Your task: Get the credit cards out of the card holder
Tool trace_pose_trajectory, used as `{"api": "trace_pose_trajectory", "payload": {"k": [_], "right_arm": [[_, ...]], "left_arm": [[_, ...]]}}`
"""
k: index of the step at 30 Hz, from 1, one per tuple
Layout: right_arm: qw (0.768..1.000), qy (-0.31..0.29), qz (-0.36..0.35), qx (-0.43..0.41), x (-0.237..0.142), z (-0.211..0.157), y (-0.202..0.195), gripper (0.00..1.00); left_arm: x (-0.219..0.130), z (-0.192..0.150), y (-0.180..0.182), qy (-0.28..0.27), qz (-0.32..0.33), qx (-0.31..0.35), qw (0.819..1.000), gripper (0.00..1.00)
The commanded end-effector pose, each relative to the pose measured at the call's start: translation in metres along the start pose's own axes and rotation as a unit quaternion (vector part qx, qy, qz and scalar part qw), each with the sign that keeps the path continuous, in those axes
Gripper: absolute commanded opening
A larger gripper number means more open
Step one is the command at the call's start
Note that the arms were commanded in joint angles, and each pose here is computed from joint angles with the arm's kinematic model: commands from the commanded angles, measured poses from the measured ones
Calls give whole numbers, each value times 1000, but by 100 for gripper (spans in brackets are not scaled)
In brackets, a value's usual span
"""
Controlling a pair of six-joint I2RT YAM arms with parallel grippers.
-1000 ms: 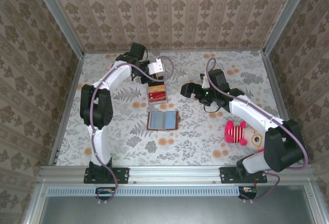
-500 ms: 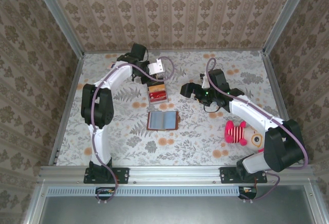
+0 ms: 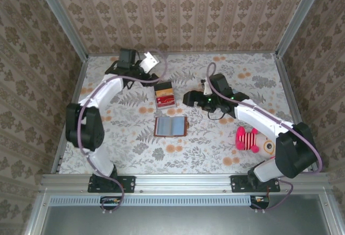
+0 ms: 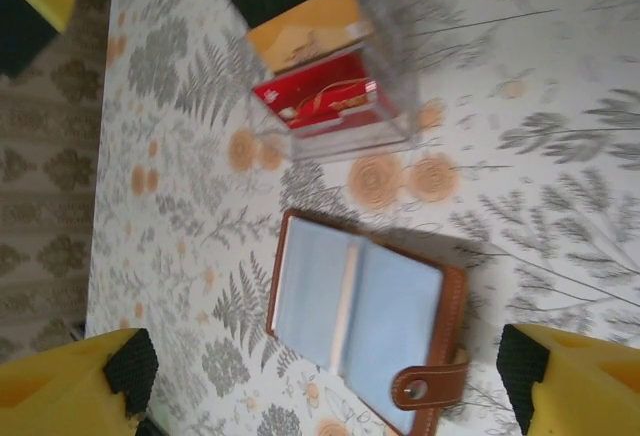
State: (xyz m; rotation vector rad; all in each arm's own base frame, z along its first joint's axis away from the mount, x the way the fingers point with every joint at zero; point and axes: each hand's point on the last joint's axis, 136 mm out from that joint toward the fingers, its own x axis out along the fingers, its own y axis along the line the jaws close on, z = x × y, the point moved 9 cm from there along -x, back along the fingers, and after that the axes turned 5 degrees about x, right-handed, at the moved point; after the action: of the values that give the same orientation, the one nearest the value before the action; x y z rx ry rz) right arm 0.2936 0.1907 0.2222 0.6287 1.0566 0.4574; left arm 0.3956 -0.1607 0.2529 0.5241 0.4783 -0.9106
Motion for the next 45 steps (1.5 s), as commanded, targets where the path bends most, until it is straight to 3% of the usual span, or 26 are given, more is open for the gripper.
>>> {"api": "trace_pose_trajectory", "payload": {"k": [1,3,4,5,6,12,17,23,31,36,42,45], "right_arm": [[999,19,-14,-40,15,-9,16,87],[998,31,-21,-54,26,-17,25,84],[997,39,-26,-61,32,-22,29,82],[996,45,-37,-68,38,-27,33,80],[995,51,-49,-74,44,-31,36,78],[983,56,-140,-108,74,-51,42,71],[975,70,-180,-108,93,-60,37,67],[966,102,-209,-113,116,-67,35,69],[949,119,-263,-125,135,-69,20,69],[935,142,-290,-150,144,-69,9,69],[930,160,-297,-144,148,-70,-5,67],[928,167,-301,-140,148,-71,-12,64]], "left_arm": [[-20,4,-11,-67,6,-65,996,65],[-31,-4,-19,-68,26,-93,993,68],[-35,-9,-22,-66,36,-109,991,76],[-40,-15,-24,-63,52,-131,988,95],[-44,-23,-27,-61,66,-156,984,100],[-65,-67,-38,-58,109,-317,940,100],[-74,-90,-49,-56,141,-386,910,100],[-82,-128,-51,-41,192,-471,860,100],[-95,-139,-60,-29,198,-462,864,100],[-108,-148,-64,-22,252,-478,841,100],[-112,-146,-71,-7,230,-499,836,100],[-112,-147,-75,12,215,-528,822,100]]}}
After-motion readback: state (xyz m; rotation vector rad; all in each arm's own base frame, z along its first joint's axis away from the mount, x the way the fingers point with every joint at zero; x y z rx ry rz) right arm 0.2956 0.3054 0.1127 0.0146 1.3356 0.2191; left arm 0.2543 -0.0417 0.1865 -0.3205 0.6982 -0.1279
